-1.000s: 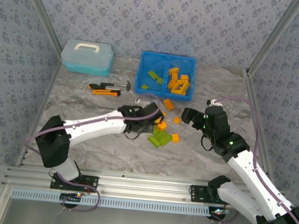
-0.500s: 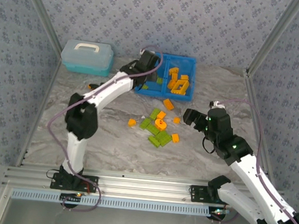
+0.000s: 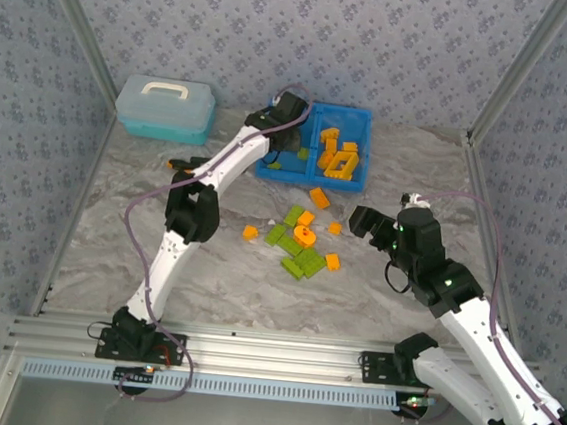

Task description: Sort the legos into containers by color

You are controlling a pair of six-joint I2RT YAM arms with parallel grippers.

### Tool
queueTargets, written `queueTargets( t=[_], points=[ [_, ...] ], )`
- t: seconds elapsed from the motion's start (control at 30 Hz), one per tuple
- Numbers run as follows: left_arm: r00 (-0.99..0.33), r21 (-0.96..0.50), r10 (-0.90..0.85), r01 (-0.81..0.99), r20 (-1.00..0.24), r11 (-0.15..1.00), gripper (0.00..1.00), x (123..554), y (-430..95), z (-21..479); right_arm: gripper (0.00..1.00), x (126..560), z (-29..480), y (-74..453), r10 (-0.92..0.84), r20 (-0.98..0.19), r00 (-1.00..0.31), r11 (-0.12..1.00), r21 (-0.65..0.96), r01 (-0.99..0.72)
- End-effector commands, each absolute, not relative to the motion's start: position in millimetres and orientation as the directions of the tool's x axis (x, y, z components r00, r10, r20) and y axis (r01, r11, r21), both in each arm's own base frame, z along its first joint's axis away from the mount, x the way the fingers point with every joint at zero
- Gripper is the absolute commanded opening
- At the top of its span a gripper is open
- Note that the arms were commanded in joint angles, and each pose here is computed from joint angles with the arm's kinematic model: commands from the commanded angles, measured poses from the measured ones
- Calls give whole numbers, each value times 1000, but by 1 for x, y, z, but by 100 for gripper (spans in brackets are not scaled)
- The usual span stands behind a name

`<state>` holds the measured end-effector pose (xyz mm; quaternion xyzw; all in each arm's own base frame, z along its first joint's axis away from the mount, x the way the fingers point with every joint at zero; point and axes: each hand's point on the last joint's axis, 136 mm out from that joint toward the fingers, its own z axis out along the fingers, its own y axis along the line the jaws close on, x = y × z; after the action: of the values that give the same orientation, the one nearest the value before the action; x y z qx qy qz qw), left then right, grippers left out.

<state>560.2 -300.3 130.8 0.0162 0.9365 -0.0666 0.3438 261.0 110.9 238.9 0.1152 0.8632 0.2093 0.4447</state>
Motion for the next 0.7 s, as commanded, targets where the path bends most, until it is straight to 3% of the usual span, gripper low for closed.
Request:
queueTargets(
  t=[0.0, 0.13, 0.3, 0.43, 0.57, 0.67],
  points=[
    [-717, -176, -54, 96, -695, 980, 48, 559, -305, 184, 100, 258, 243, 112, 402, -711, -577, 875, 484, 12],
    [-708, -227, -78, 119, -702, 967, 59, 548, -306, 215, 100, 259, 245, 113, 404, -712, -574, 873, 488, 10],
    [-716, -279, -70, 178, -694, 944, 59, 512, -309, 253, 100, 258, 243, 113, 400, -711, -578, 875, 484, 10],
    [-644, -244, -22, 257, -764, 935, 61, 461, -300, 279, 100, 258, 237, 110, 392, -714, -580, 884, 467, 23],
    [-605, -221, 45, 359, -795, 907, 61, 406, -288, 272, 100, 260, 232, 110, 382, -722, -577, 890, 456, 19],
    [-643, -194, 125, 402, -756, 895, 60, 370, -281, 239, 100, 265, 233, 112, 378, -734, -564, 892, 452, 9]
  ],
)
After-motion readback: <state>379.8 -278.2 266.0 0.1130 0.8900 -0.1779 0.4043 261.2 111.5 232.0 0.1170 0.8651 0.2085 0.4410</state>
